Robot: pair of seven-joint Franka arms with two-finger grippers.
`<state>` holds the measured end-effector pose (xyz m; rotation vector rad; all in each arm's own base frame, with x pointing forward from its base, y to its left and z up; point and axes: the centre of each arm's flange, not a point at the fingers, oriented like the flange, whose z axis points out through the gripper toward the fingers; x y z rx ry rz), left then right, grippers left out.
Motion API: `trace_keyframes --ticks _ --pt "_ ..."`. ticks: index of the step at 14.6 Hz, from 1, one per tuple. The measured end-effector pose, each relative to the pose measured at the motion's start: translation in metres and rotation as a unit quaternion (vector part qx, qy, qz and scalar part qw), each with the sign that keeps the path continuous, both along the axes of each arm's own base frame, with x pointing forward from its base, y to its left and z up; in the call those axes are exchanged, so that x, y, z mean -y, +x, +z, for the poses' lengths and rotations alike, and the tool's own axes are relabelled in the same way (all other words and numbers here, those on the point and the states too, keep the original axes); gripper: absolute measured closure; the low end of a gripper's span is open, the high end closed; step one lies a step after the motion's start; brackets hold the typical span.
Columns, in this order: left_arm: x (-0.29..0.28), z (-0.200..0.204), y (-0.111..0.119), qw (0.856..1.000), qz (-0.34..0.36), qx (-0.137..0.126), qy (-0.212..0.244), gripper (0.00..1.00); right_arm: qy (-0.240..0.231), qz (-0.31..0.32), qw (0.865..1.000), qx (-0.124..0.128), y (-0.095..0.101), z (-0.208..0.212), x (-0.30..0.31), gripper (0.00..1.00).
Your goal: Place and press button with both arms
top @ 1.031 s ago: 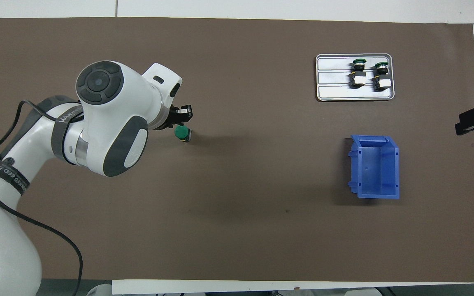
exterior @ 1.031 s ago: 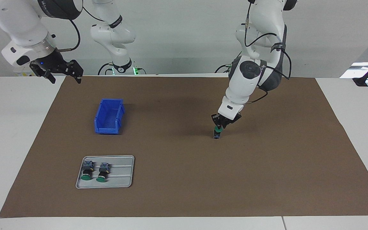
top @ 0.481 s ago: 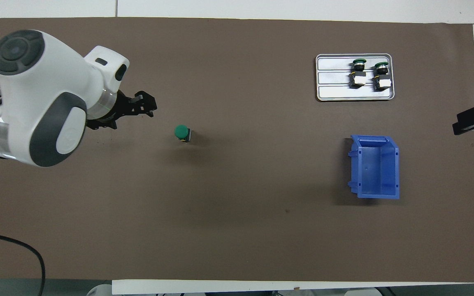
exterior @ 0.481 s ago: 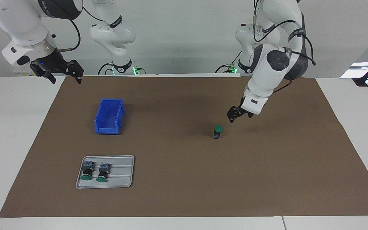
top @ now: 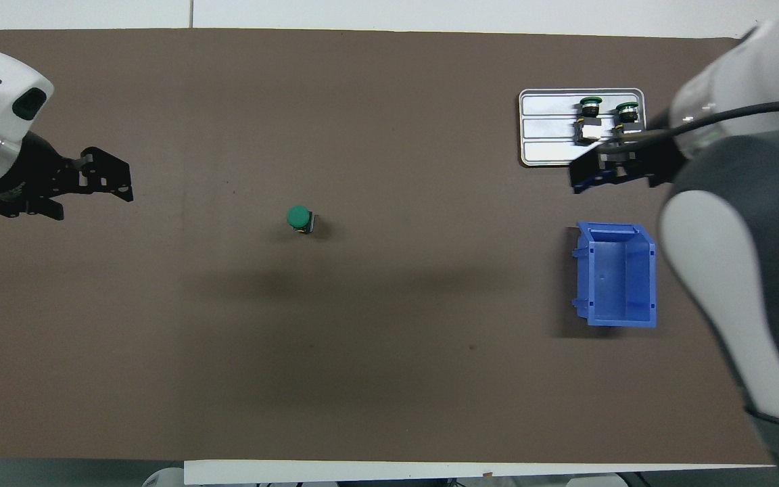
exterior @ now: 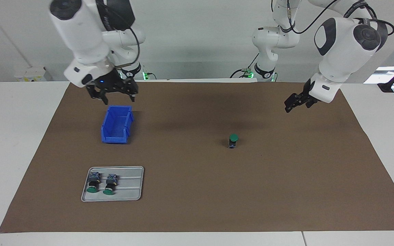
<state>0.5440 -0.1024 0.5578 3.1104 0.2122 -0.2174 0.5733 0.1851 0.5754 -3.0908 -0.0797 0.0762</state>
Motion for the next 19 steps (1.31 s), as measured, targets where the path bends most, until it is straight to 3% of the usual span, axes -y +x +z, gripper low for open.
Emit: trace_keyframes --ticks 4,8,11,16,19 --pt "-0.018 0.034 -0.014 1.000 -0.015 -0.016 0.004 0.00 0.011 -0.054 0.998 0.020 0.020 -0.044 -0.151 0.00" --pt "-0.051 0.060 -0.029 1.000 -0.022 -0.010 -0.003 0.00 0.039 -0.086 0.994 0.048 0.019 -0.118 -0.263 0.00" --pt "-0.056 0.063 -0.030 1.000 -0.019 -0.008 -0.003 0.00 0.043 -0.072 0.995 0.063 0.011 -0.162 -0.302 0.00" --pt "-0.060 0.061 -0.031 1.000 -0.019 -0.012 0.013 0.00 0.028 -0.048 0.994 0.094 -0.002 -0.200 -0.333 0.00" --pt "-0.060 0.061 -0.032 1.000 -0.020 -0.015 0.014 0.00 0.031 -0.051 0.993 0.098 -0.005 -0.228 -0.341 0.00"
